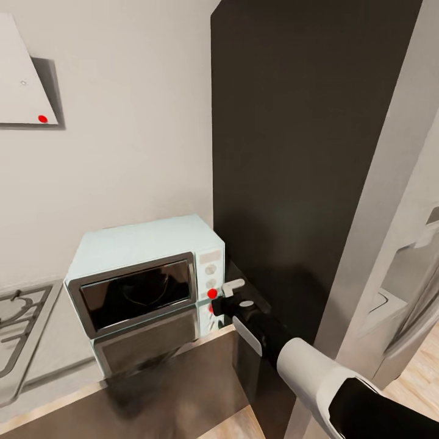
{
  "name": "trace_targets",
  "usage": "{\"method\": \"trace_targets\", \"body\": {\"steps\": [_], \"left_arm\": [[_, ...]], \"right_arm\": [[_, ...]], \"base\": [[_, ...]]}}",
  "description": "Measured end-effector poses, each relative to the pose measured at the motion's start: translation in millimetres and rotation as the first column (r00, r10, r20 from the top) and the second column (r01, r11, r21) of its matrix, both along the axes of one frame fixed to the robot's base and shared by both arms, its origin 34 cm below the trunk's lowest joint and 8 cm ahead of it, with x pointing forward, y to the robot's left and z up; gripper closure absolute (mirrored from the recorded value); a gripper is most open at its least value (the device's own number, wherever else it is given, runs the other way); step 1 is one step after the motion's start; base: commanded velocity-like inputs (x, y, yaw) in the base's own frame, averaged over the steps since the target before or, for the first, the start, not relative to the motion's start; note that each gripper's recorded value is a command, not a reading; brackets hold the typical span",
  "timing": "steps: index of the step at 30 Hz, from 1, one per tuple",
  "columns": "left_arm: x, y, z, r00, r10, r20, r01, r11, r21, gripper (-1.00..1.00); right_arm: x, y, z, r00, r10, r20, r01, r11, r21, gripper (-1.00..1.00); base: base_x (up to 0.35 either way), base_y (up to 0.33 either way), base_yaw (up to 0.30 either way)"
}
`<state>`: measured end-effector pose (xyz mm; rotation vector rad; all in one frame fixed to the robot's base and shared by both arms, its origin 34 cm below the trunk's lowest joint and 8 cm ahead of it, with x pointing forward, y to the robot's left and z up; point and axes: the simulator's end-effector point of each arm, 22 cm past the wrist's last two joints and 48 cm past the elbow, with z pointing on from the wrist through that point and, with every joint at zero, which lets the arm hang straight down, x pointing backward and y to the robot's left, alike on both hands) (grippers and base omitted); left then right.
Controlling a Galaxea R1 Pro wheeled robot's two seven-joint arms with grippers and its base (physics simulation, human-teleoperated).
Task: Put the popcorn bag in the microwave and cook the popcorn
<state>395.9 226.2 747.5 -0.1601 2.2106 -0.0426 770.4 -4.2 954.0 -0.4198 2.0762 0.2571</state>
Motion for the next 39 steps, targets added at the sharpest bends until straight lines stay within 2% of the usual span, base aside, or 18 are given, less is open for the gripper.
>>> {"method": "trace_targets", "body": {"steps": [8, 39], "left_arm": [[-0.1, -0.5, -0.1, 1.0, 0.001, 0.0, -0.001, 1.0, -0.002, -1.0], [-0.1, -0.4, 0.1, 1.0, 0.003, 0.0, -0.003, 1.0, -0.004, -1.0]], "right_arm": [[-4.2, 0.4, -6.2, 1.0, 0.001, -0.006, -0.001, 1.0, 0.002, 1.0], [-4.9, 0.5, -6.8, 1.0, 0.001, -0.006, -0.001, 1.0, 0.002, 1.0]], "base": [[0.0, 0.128, 0.0], [0.054, 0.002, 0.0]]}}
